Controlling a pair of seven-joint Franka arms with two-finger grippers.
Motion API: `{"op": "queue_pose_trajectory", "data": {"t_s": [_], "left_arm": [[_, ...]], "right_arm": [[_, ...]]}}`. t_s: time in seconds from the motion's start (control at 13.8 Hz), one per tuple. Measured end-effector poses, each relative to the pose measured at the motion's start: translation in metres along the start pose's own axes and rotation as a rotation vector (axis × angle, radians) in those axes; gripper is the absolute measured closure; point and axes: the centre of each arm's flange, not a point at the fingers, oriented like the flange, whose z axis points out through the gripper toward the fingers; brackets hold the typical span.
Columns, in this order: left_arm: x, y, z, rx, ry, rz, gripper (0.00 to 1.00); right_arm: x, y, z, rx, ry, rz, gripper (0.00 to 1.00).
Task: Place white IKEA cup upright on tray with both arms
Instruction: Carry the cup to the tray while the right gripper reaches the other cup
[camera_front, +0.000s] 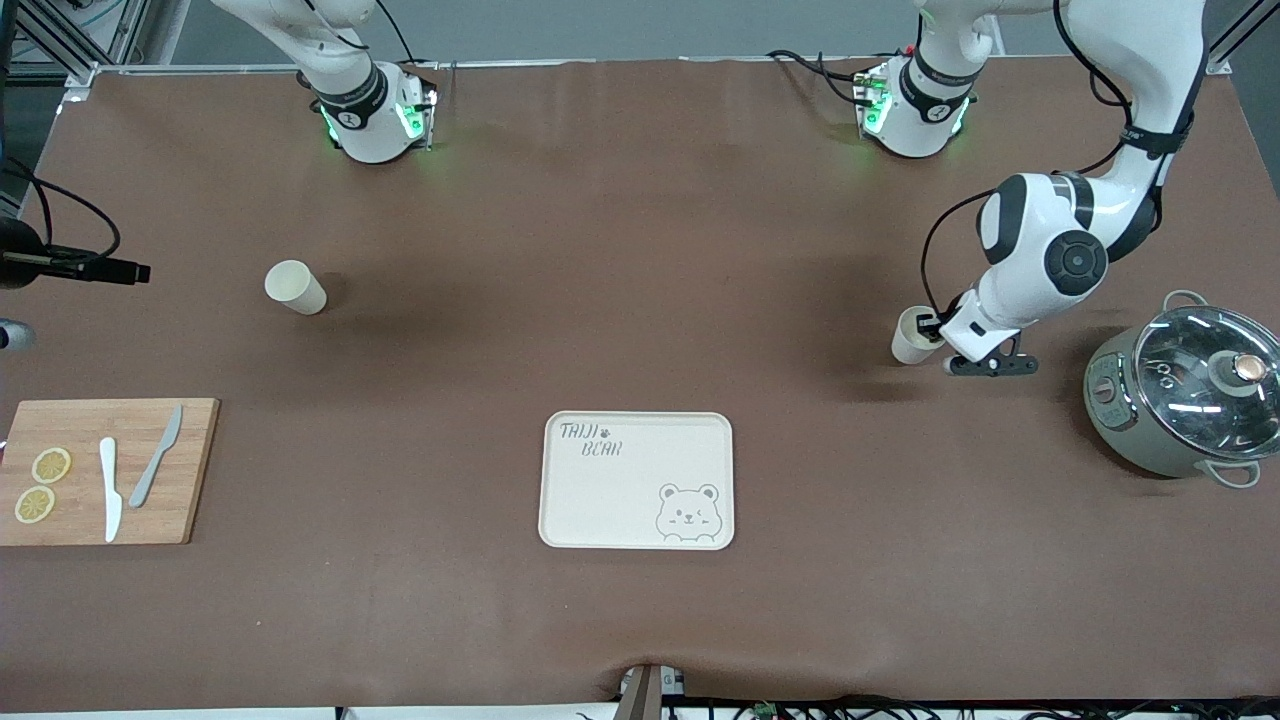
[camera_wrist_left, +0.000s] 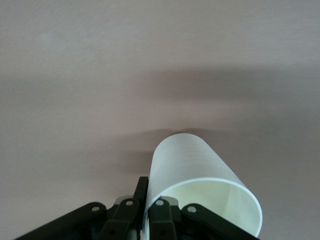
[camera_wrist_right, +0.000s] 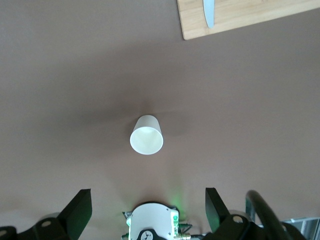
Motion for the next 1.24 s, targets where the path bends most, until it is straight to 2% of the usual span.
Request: {"op": "queue_pose_trajectory", "data": {"t_s": [0.29, 0.51, 0.8, 1.24], "left_arm": [[0.017, 0.035, -0.049, 0.002, -0.037, 0.048, 0.95], [0.025, 0.069, -0.083, -0.001, -0.038, 0.017, 0.95], [0.034, 0.127, -0.114, -0.075, -0.023, -0.088, 0.95], [0.068, 0.204, -0.113, -0.133, -0.031, -0.308, 0.95]], "right_arm": [[-0.005, -0.012, 0.009, -0.005, -0.001, -0.021, 0.00], [-0.010, -0.011, 0.034, -0.003, 0.010, -0.022, 0.00], [-0.037, -0.005, 0.100, 0.008, 0.077, -0.013, 0.00], [-0.058, 0.025, 0.182, 0.031, 0.124, -0.011, 0.00]]}}
